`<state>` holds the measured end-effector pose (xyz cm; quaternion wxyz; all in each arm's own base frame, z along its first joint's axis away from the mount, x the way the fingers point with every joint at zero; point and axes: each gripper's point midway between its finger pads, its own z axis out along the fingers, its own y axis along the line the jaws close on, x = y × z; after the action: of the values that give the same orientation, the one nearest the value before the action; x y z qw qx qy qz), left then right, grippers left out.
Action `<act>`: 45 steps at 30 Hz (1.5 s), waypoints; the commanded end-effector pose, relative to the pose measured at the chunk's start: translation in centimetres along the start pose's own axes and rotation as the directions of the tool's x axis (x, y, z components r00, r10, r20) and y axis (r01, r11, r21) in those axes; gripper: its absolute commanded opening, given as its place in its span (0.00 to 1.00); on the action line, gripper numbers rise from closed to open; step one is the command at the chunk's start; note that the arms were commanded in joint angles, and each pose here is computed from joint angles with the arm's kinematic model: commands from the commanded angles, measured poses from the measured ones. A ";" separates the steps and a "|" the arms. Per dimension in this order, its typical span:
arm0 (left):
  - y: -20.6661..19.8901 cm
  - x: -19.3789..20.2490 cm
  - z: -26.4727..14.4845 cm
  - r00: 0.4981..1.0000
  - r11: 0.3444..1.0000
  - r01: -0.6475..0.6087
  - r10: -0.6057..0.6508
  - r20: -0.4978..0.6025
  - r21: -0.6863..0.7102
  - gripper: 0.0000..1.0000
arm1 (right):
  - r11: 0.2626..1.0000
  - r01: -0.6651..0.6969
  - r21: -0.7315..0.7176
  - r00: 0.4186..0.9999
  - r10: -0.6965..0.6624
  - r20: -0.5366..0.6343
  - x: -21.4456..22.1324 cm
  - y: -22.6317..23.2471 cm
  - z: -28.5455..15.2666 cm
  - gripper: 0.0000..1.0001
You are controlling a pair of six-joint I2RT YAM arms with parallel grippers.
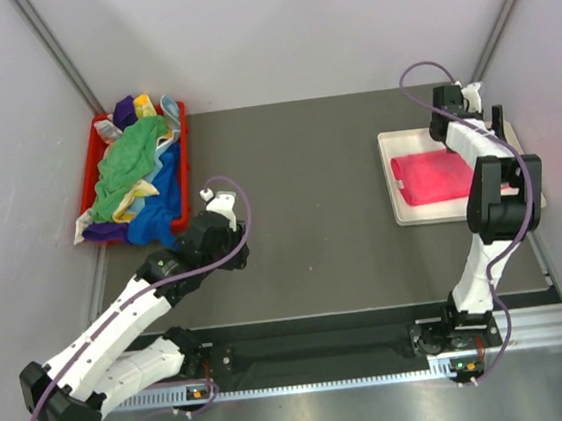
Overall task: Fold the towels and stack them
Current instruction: Neatly place the folded towel into the bin, then grab crumpled towel
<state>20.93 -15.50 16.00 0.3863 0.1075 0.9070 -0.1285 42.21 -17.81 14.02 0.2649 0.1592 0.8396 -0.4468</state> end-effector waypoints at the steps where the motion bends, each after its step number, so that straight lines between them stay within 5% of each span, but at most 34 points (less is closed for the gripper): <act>1: 0.1 -0.5 0.5 1.000 1.000 -0.015 0.015 0.015 -0.016 0.46 | 0.963 -0.232 -0.135 0.971 0.239 0.033 -3.0 -2.4 -3.7 0.98; 7: 0.7 -0.4 0.9 1.000 0.998 -0.008 0.008 0.002 -0.063 0.45 | 0.820 -0.336 -0.463 0.897 0.429 0.109 -4.0 0.5 -12.8 0.99; 11: 2.7 -2.0 0.3 0.998 0.984 0.008 0.002 0.061 -0.177 0.45 | 0.701 -0.255 -0.666 0.879 0.455 0.142 -1.1 5.4 -20.1 1.00; 17: 9.3 -10.9 -2.6 0.955 0.833 0.246 -0.120 0.272 -0.495 0.53 | 0.533 -0.142 -0.834 0.884 0.448 0.135 2.0 9.3 -26.2 0.99; 19: 10.8 -13.1 -2.3 0.924 0.810 0.338 -0.189 0.333 -0.478 0.58 | 0.497 -0.107 -0.861 0.888 0.437 0.142 2.9 10.2 -27.3 0.99; 27: 23.1 -19.3 0.9 0.796 0.525 0.599 -0.305 0.523 -0.605 0.61 | 0.391 -0.021 -0.920 0.906 0.397 0.148 4.6 11.7 -29.3 0.97; 38: 33.0 -18.7 7.3 0.777 0.249 0.626 -0.268 0.569 -0.739 0.58 | 0.283 0.005 -0.959 0.908 0.401 0.123 5.6 11.6 -31.2 0.96; 45: 36.8 -16.7 9.2 0.759 0.183 0.646 -0.257 0.598 -0.741 0.61 | 0.229 0.021 -0.973 0.916 0.384 0.111 6.4 12.0 -32.1 0.95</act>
<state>48.10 12.47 15.07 0.4279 -0.3969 0.7635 0.2763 33.53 14.32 15.65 0.4768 -0.0044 0.8679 0.1392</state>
